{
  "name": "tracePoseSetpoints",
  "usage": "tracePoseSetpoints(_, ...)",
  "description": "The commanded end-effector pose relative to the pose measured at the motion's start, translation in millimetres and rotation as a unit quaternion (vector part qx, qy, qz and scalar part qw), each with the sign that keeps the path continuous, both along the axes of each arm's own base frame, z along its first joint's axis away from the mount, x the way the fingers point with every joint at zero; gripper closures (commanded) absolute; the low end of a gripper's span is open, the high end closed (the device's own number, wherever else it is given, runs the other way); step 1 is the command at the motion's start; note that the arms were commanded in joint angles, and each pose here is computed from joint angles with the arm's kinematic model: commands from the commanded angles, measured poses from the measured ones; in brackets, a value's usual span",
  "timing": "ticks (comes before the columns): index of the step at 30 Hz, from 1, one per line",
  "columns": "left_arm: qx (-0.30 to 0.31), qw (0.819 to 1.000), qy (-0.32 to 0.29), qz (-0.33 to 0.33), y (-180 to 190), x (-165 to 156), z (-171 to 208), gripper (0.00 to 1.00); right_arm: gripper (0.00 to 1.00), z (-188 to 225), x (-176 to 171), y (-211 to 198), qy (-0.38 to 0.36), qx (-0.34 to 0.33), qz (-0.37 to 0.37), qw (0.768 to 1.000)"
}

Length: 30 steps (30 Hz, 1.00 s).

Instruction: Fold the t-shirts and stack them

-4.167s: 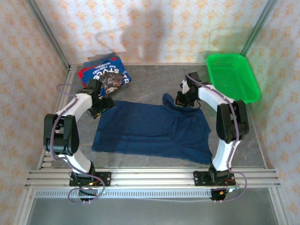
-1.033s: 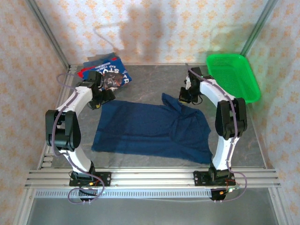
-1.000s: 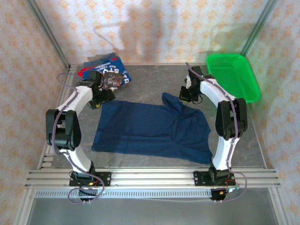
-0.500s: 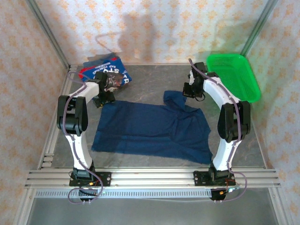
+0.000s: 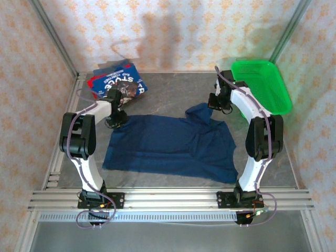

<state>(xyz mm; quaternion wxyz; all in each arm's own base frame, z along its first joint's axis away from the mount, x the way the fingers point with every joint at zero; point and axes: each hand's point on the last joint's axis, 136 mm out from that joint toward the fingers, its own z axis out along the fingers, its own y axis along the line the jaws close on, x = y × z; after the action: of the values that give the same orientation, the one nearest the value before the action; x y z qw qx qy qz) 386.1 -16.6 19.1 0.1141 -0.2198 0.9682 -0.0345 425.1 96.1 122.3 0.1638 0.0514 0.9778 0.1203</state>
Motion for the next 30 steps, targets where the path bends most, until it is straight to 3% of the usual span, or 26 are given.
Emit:
tracePoseSetpoints(1, 0.009, 1.0, 0.019, 0.012, 2, -24, -3, 0.79, 1.0, 8, -2, -11, -0.004, -0.019, -0.011, 1.0)
tracePoseSetpoints(7, -0.005, 1.0, 0.008, 0.016, -1, -28, 6, 0.69, 1.0, 6, -1, -14, 0.001, -0.023, -0.012, 1.0)
tracePoseSetpoints(13, -0.036, 0.996, -0.072, 0.036, -1, -8, 62, 0.38, 1.0, 0, -3, -16, 0.01, -0.023, -0.014, 1.0)
tracePoseSetpoints(17, -0.025, 0.992, -0.108, 0.059, 18, 5, 94, 0.3, 1.0, -1, -5, -16, 0.009, -0.023, -0.016, 1.0)
tracePoseSetpoints(24, -0.02, 0.991, -0.121, 0.062, 36, 37, 92, 0.3, 1.0, -6, -7, -16, 0.017, -0.024, -0.013, 0.999)
tracePoseSetpoints(30, -0.032, 0.991, -0.117, 0.053, 35, 67, 68, 0.43, 1.0, -7, -7, -17, 0.022, -0.027, -0.012, 0.999)
